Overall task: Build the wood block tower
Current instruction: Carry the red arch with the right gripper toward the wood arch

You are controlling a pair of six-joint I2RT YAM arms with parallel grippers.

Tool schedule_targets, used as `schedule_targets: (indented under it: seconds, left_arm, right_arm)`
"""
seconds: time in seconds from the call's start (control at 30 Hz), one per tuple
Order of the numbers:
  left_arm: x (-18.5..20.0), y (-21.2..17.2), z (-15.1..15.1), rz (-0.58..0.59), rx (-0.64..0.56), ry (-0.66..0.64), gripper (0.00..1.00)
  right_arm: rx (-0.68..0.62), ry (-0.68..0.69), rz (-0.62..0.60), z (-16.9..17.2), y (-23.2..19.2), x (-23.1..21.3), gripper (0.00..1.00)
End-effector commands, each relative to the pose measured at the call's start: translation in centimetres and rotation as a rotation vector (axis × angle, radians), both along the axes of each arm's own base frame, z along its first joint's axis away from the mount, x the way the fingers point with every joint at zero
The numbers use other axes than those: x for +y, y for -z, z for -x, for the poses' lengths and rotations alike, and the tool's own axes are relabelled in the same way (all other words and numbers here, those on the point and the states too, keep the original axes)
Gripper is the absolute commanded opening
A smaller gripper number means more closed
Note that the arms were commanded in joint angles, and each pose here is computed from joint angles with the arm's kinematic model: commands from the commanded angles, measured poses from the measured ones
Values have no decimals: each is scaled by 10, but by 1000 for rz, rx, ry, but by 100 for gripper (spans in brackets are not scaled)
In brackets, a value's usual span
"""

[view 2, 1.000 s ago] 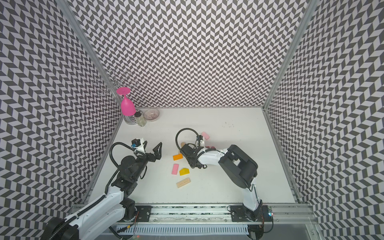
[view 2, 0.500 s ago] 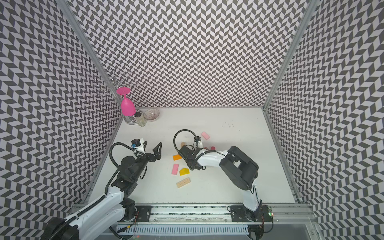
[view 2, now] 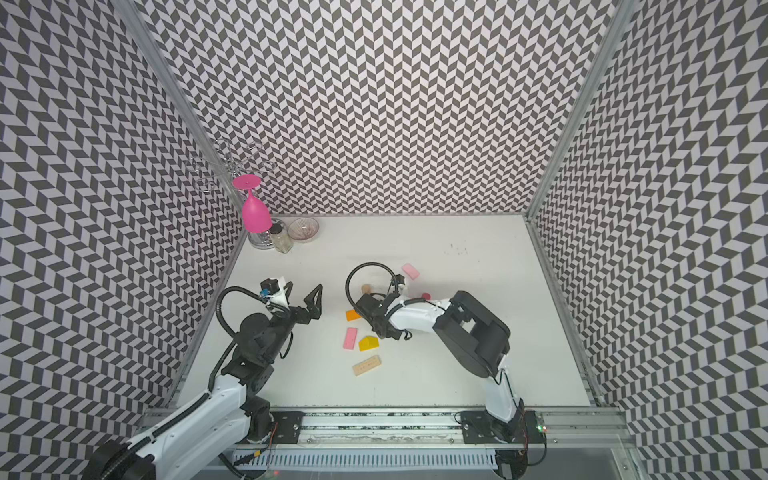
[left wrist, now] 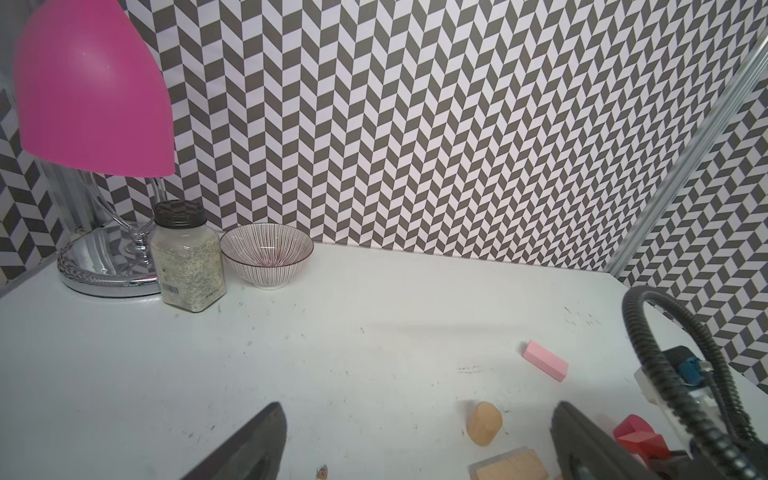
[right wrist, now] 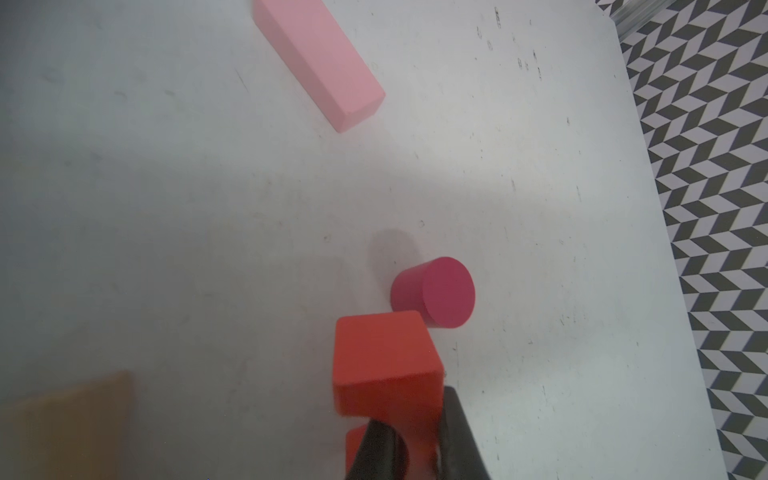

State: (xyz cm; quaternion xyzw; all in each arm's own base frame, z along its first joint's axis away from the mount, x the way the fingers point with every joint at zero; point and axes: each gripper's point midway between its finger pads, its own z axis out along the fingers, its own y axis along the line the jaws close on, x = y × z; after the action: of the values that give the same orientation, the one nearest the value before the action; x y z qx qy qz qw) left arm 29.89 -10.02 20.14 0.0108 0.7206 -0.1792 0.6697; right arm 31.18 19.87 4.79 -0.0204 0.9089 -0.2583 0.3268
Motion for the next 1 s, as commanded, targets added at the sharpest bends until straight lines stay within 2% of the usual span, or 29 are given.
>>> schedule_targets:
  seconds: [0.0,0.4,0.53,0.77,0.97]
  left_arm:
    - [3,-1,2,13,-10,-14,100]
    - [6,-4,7,24,-30,-14,100]
    - [6,-3,7,24,-30,-18,100]
    - [6,-3,7,24,-29,-19,100]
    - [6,-4,7,26,-30,-19,100]
  right_arm:
    - [83,56,34,25,3,-23,5]
    - [162,75,182,34,27,-40,5]
    - [178,38,134,29,31,-27,5]
    - [188,-24,40,25,33,-8,21]
    - [190,-48,-4,22,34,2,22]
